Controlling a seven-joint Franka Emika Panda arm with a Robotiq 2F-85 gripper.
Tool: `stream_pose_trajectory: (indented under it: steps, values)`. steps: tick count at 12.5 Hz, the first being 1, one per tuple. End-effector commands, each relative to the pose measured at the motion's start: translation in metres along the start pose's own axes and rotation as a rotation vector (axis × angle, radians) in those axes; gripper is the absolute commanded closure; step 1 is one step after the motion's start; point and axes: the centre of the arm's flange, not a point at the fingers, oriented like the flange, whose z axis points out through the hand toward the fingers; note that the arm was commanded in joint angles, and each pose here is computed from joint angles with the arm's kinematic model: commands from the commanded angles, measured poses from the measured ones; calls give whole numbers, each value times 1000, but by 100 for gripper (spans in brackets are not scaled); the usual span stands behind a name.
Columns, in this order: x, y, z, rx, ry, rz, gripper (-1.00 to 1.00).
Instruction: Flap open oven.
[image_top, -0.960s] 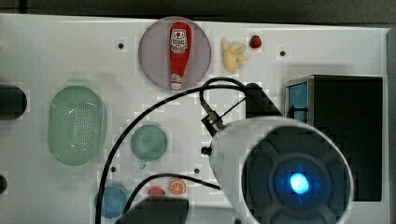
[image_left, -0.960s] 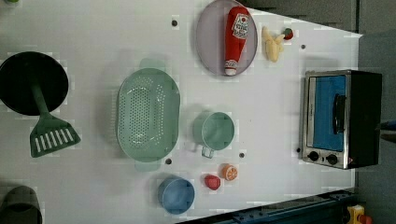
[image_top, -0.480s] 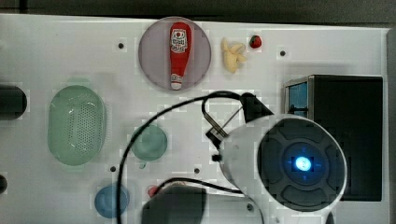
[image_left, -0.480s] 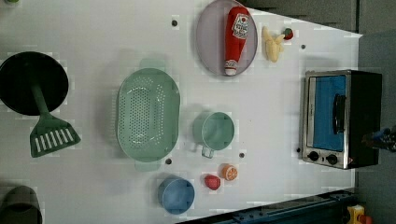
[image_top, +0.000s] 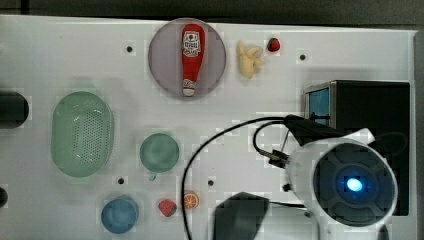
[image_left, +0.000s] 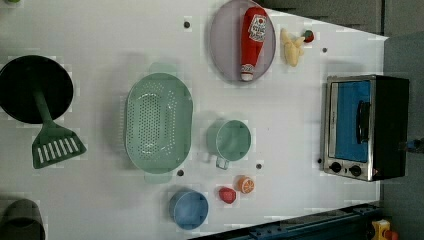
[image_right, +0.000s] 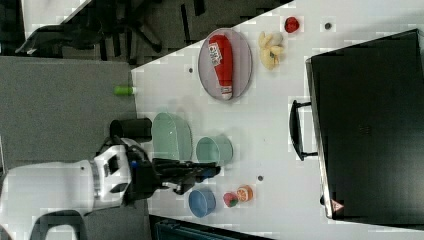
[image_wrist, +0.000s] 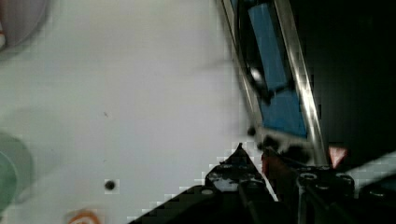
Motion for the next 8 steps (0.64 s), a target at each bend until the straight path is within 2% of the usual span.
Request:
stream_pose_trajectory:
  steps: [1, 3, 8]
  values:
    - [12, 41, 24, 27, 76, -193, 65]
    - [21, 58, 52, 30, 98, -194, 65]
    - [52, 66, 117, -7, 105, -242, 65]
